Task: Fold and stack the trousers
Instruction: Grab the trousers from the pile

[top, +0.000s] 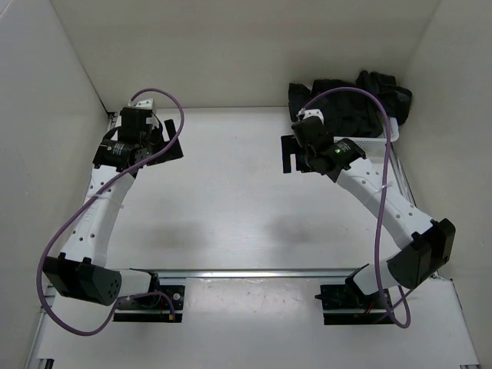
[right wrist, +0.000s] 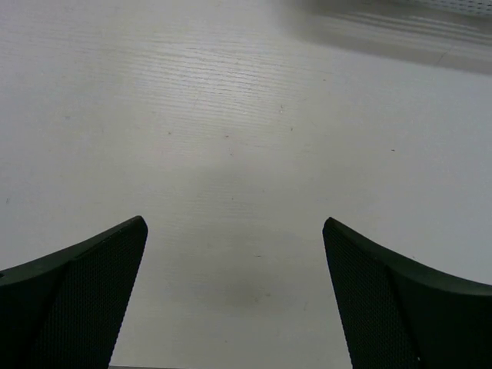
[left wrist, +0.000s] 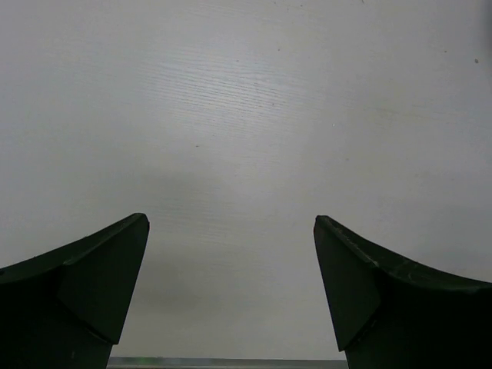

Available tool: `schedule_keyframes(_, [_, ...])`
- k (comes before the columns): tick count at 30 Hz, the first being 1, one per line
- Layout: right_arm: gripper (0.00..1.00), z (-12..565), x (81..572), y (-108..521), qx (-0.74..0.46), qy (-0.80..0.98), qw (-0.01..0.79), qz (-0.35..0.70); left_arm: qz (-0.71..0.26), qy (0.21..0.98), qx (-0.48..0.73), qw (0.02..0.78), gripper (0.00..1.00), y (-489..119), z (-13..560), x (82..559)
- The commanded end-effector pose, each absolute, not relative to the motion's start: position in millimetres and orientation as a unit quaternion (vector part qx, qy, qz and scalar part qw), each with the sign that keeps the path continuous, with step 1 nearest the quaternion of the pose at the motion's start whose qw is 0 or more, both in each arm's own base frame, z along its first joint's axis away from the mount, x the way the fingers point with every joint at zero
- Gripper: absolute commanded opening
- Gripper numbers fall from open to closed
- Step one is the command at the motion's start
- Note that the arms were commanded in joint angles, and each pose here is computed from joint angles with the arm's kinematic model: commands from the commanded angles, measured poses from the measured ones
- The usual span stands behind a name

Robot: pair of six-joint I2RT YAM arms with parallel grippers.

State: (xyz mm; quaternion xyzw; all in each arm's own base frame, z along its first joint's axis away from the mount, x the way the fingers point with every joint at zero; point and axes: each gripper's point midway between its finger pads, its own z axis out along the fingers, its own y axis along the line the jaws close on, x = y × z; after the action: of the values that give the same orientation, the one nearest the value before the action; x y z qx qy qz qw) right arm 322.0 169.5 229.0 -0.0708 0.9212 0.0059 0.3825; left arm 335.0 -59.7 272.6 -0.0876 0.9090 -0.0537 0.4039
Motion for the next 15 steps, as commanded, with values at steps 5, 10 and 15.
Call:
schedule_keyframes(5, [1.00,253.3,307.4,157.5,-0.051,0.901,0.431,0.003,-0.065,0.896,-0.068,0.434,1.00,-66.1,295.6,328.6])
schedule_keyframes(10, [1.00,260.8,286.7,138.1,-0.045,0.889,0.456,0.011,-0.063,0.893,-0.061,0.441,1.00,-67.7,300.5,329.0])
schedule_keyframes(15, [0.91,263.8,281.5,113.4,-0.050,0.882,0.469,-0.019,-0.044,0.876,-0.058,0.477,1.00,-71.0,322.4,329.2])
